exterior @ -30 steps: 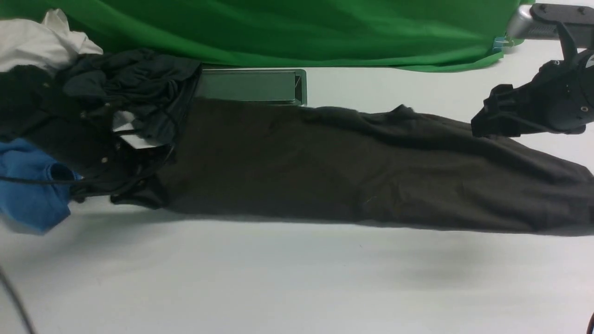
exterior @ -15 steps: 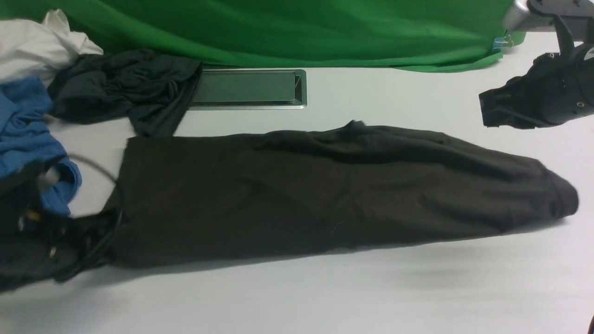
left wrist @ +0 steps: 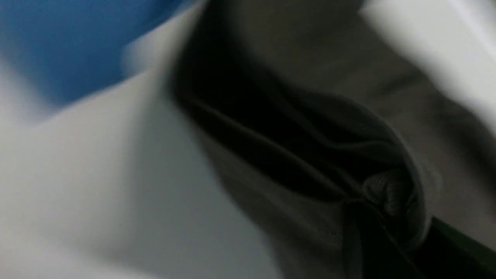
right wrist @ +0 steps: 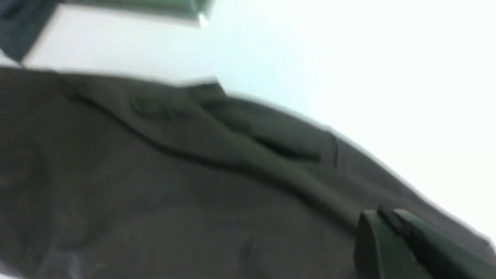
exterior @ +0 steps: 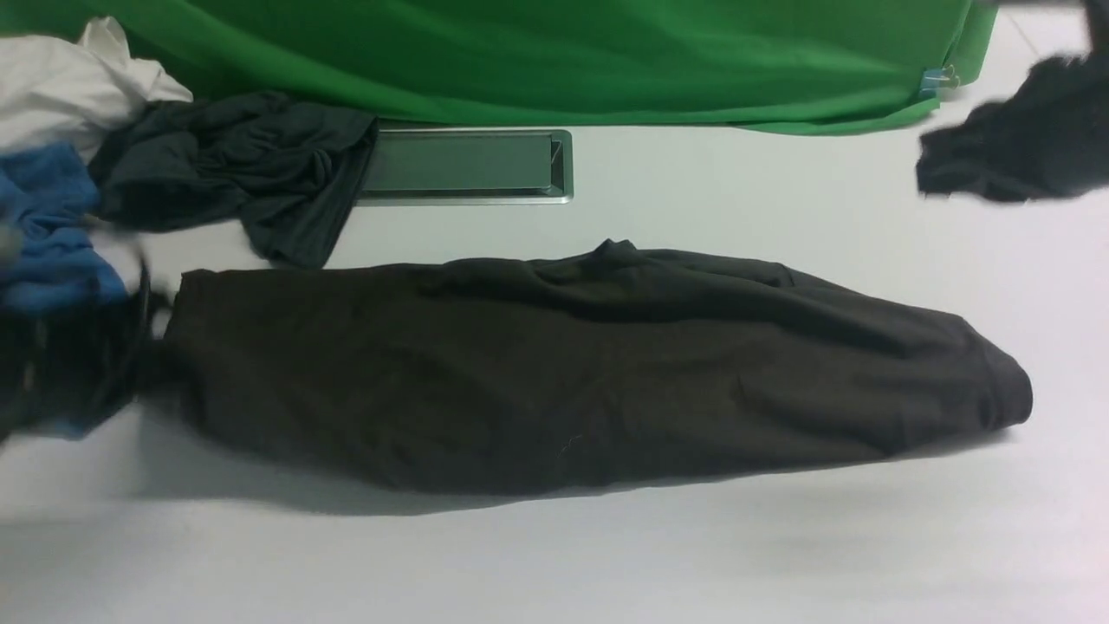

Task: Fold a long-sleeved shirt on a white desktop.
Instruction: 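Fold the garment over onto itself on the table with the left gripper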

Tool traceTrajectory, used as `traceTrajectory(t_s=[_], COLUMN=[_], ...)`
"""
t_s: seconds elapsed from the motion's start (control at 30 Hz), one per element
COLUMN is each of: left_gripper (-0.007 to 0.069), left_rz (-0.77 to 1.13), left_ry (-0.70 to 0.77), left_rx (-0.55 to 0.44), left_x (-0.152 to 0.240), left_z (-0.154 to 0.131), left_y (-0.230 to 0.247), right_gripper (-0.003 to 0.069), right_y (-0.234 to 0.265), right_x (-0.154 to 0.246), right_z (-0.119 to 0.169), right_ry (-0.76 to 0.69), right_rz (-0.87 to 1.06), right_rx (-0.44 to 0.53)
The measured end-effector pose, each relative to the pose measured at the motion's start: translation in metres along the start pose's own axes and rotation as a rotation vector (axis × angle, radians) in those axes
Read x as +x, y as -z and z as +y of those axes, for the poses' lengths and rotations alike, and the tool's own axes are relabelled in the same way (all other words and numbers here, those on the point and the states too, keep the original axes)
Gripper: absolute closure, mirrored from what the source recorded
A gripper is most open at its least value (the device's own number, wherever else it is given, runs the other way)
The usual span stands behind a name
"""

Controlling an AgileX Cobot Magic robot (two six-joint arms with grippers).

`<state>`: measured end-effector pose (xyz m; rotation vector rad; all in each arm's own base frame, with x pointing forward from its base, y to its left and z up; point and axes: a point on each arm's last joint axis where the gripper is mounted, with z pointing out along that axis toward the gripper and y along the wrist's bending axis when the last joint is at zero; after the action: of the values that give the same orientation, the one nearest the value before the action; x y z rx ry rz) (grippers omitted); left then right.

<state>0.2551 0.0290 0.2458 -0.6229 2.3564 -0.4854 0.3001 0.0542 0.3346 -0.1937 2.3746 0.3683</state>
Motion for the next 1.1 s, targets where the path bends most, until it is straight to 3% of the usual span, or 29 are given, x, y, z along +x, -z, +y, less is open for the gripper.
traceTrajectory(t_s=[0.1,0.13,0.27,0.3,0.33,0.37,0.4,0.53,0.57,0.6,0.67,0.77,0.9,0.93,1.0,1.1], left_gripper=[0.0566,0.0566,0.0566,0.0566,0.0566,0.0566,0.0566,0.0552,0.0550,0.0529,0.0498,0.0398,0.0188,0.0176,0.0027,-0.0048], left_rz=[-0.044,-0.065,-0.054,-0.058,-0.010,0.004,0.070,0.212,0.212,0.256,0.277,0.311,0.325,0.329,0.333,0.306], left_ry=[-0.111,-0.188,-0.365,-0.364,-0.426,-0.441,-0.499,-0.637,-0.639,-0.692,-0.726,-0.746,-0.762,-0.766,-0.817,-0.930], left_rx=[0.126,0.217,0.442,0.443,0.520,0.538,0.598,0.684,0.681,0.689,0.696,0.675,0.658,0.656,0.664,0.648], left_x=[-0.016,-0.020,-0.007,-0.009,0.010,0.015,0.042,0.126,0.127,0.163,0.186,0.209,0.212,0.211,0.203,0.181], left_z=[-0.047,-0.084,-0.186,-0.188,-0.227,-0.239,-0.276,-0.341,-0.342,-0.357,-0.365,-0.365,-0.361,-0.361,-0.362,-0.362], left_y=[0.008,0.011,0.004,0.003,-0.007,-0.014,-0.032,-0.080,-0.084,-0.107,-0.121,-0.149,-0.157,-0.158,-0.145,-0.122], right_gripper=[0.0624,0.0620,0.0608,0.0608,0.0604,0.0603,0.0600,0.0588,0.0587,0.0581,0.0578,0.0568,0.0559,0.0559,0.0551,0.0543], right_y=[0.020,0.030,0.051,0.052,0.059,0.062,0.070,0.082,0.082,0.084,0.085,0.085,0.085,0.085,0.085,0.085], right_x=[-0.006,-0.008,-0.009,-0.009,-0.008,-0.007,-0.006,-0.005,-0.004,-0.004,-0.003,-0.001,0.000,0.000,-0.001,-0.002], right_z=[0.006,0.008,0.014,0.014,0.016,0.017,0.019,0.019,0.019,0.019,0.019,0.019,0.019,0.019,0.019,0.021], right_ry=[0.019,0.027,0.042,0.042,0.047,0.049,0.057,0.092,0.094,0.101,0.104,0.108,0.106,0.106,0.104,0.094], right_rz=[-0.063,-0.090,-0.141,-0.141,-0.152,-0.155,-0.170,-0.192,-0.192,-0.190,-0.183,-0.162,-0.158,-0.158,-0.164,-0.180], right_rx=[-0.003,-0.005,-0.009,-0.010,-0.012,-0.013,-0.014,0.018,0.019,0.025,0.026,0.026,0.025,0.025,0.026,0.020])
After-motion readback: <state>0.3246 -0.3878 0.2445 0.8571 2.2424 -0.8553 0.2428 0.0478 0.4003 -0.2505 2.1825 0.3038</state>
